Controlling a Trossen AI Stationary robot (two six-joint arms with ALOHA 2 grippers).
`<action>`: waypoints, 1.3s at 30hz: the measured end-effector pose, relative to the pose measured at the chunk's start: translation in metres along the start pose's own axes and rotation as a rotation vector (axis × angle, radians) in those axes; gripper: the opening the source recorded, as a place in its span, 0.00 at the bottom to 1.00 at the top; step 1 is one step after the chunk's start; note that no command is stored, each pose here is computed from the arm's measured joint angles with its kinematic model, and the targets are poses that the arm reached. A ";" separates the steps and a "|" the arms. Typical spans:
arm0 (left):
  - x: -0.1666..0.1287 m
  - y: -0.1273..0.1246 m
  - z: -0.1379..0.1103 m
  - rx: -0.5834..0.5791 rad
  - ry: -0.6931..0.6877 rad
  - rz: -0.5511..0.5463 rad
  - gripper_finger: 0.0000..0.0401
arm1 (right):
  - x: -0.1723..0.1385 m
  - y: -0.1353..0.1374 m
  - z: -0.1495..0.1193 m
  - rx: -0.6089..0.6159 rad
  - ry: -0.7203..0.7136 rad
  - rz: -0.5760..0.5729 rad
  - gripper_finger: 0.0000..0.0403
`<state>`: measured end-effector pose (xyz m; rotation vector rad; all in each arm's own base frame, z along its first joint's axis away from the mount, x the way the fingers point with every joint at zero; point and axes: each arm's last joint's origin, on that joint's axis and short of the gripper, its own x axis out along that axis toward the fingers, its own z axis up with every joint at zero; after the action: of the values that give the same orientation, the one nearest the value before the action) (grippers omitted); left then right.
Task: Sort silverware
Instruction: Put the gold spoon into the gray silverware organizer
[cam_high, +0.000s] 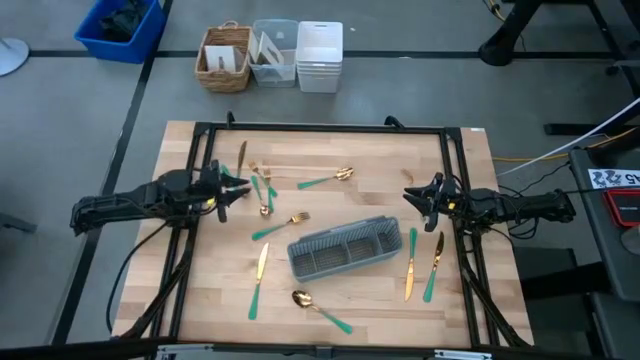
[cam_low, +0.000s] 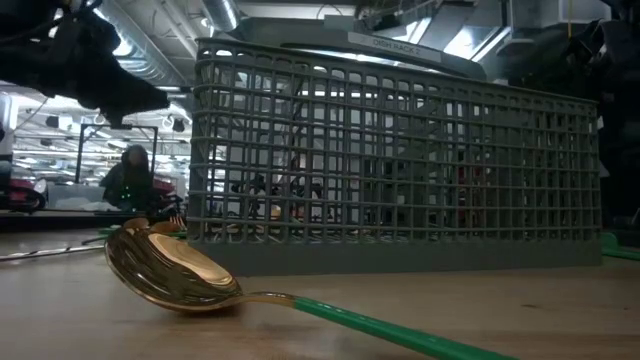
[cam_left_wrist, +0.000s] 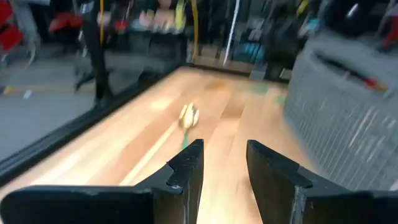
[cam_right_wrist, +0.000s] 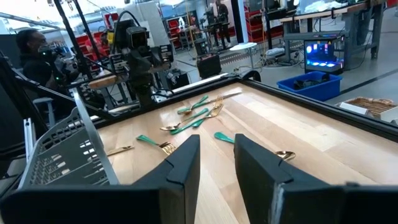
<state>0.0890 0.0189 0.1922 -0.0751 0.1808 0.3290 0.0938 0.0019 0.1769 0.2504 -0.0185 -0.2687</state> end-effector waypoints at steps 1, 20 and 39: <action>-0.001 0.000 0.002 0.007 0.038 0.013 0.28 | 0.000 0.000 0.000 0.000 0.000 0.000 0.25; 0.053 0.014 0.052 0.205 0.550 0.178 0.28 | 0.000 -0.002 0.002 0.004 -0.026 -0.065 0.25; 0.088 0.055 0.062 0.100 0.873 0.231 0.28 | 0.000 -0.002 0.002 -0.002 -0.017 -0.066 0.25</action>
<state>0.1631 0.1052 0.2339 -0.0960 1.0760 0.5022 0.0929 -0.0001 0.1779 0.2472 -0.0270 -0.3362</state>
